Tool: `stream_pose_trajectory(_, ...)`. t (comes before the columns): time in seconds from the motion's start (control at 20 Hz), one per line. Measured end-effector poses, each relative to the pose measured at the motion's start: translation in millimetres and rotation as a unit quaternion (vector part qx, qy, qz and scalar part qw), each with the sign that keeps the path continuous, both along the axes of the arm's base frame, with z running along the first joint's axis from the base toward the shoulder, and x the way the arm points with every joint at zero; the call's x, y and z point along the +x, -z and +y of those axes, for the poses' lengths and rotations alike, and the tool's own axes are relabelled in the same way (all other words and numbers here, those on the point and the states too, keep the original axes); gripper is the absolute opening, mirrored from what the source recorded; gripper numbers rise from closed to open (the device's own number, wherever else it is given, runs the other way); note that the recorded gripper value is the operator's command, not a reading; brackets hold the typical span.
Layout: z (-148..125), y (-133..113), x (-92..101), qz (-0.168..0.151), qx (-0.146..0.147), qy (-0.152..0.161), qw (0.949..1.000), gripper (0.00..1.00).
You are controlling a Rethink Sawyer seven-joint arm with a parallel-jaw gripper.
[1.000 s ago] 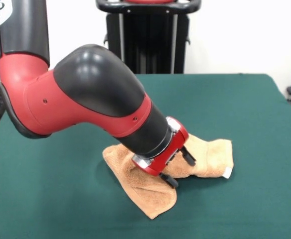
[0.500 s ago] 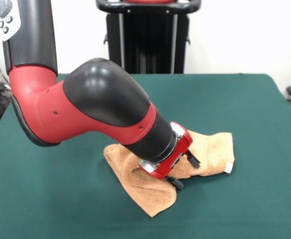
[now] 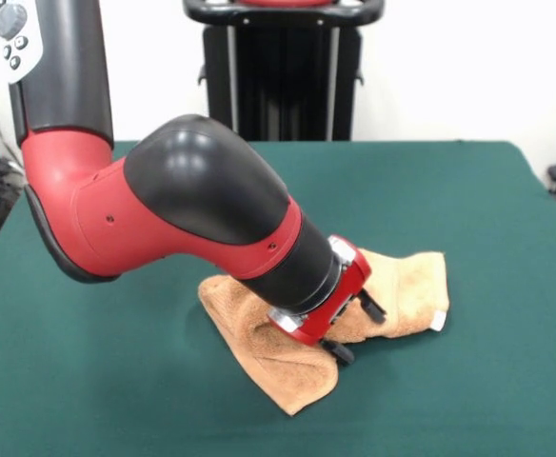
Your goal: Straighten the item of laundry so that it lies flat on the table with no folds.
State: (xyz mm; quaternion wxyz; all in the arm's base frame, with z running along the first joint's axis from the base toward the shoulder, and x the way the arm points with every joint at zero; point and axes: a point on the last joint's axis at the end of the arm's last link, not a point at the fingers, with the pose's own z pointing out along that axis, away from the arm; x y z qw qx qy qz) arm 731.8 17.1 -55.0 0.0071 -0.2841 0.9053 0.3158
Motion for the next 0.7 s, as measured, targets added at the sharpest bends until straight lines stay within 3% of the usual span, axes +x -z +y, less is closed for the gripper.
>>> stream_pose_trajectory(0.7, 1.4, 0.2, -1.0, -0.009, 0.001, 0.005, 1.0, 1.0)
